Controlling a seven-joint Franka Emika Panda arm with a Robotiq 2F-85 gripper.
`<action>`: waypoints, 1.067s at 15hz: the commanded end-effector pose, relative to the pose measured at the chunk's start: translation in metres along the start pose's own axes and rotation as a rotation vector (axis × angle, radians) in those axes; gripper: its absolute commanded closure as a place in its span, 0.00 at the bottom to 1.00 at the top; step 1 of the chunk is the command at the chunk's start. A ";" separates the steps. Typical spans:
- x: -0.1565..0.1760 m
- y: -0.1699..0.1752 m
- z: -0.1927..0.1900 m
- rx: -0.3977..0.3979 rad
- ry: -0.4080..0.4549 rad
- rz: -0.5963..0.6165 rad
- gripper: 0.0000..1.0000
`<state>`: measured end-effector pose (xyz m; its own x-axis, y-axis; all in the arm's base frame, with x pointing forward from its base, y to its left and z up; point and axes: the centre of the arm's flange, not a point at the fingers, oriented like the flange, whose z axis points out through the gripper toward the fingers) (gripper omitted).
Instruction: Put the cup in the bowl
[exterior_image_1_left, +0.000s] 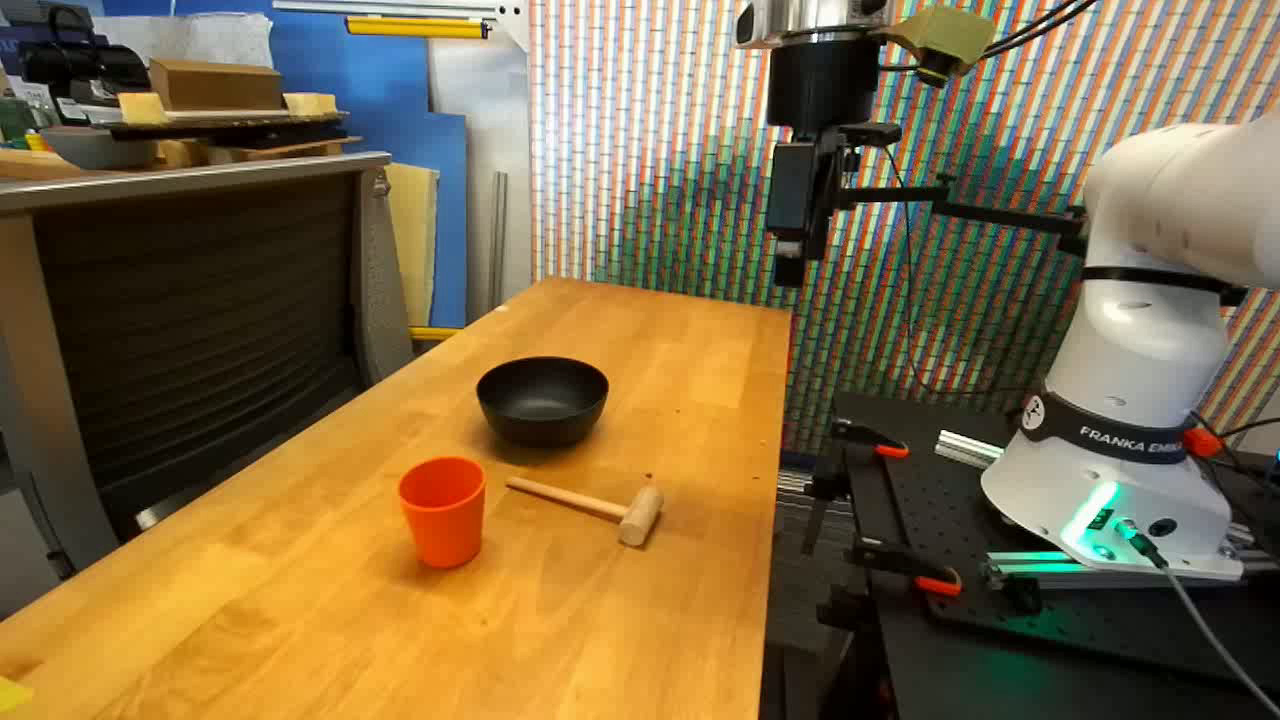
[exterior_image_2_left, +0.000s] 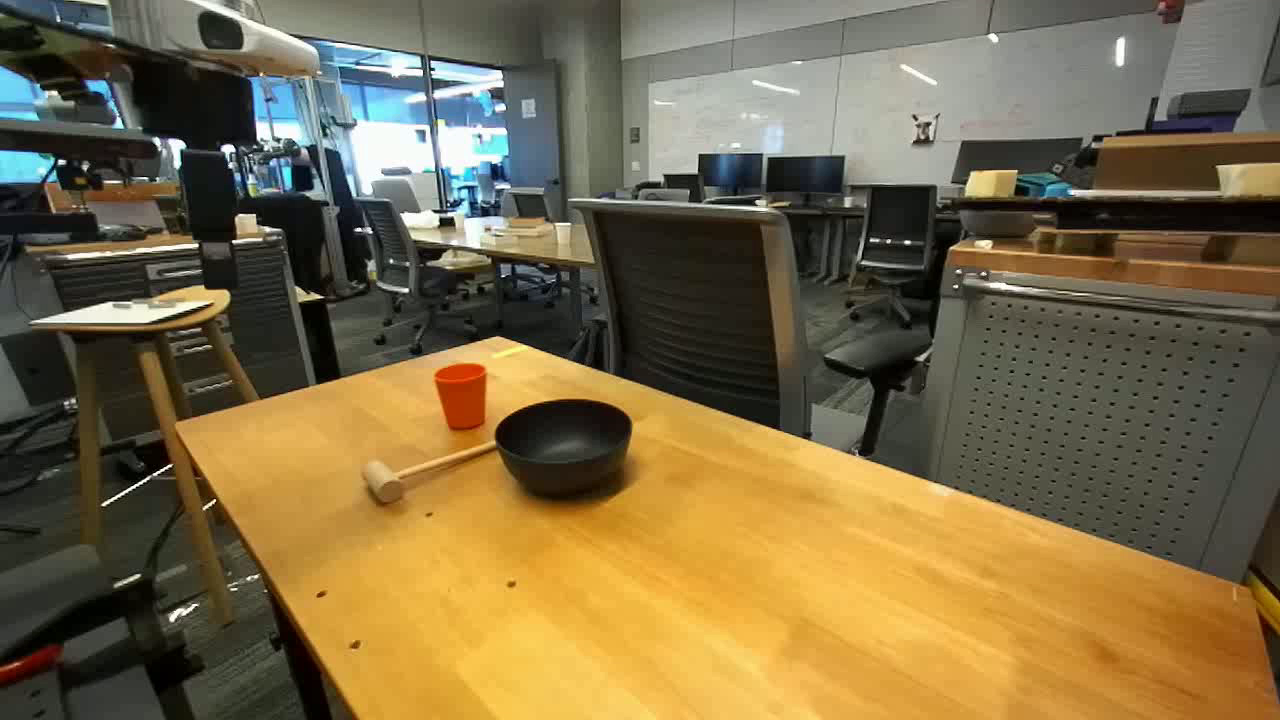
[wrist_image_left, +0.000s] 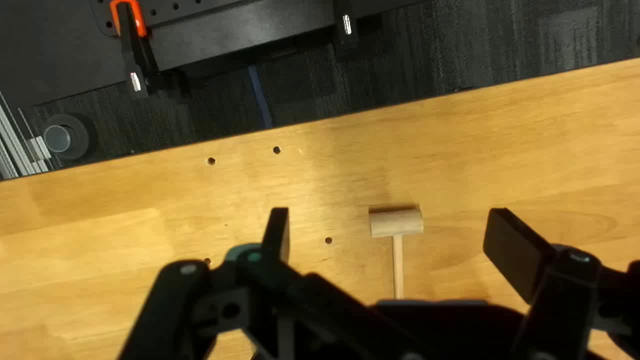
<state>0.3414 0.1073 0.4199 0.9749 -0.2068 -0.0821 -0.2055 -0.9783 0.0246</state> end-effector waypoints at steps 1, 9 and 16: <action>0.000 0.000 0.000 0.000 0.001 0.000 0.00; 0.028 0.004 0.006 0.002 -0.007 0.086 0.00; 0.155 -0.045 0.034 0.090 0.103 0.169 0.00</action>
<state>0.4288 0.1002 0.3881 0.9314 -0.3630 0.0261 -0.3614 -0.9311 -0.0502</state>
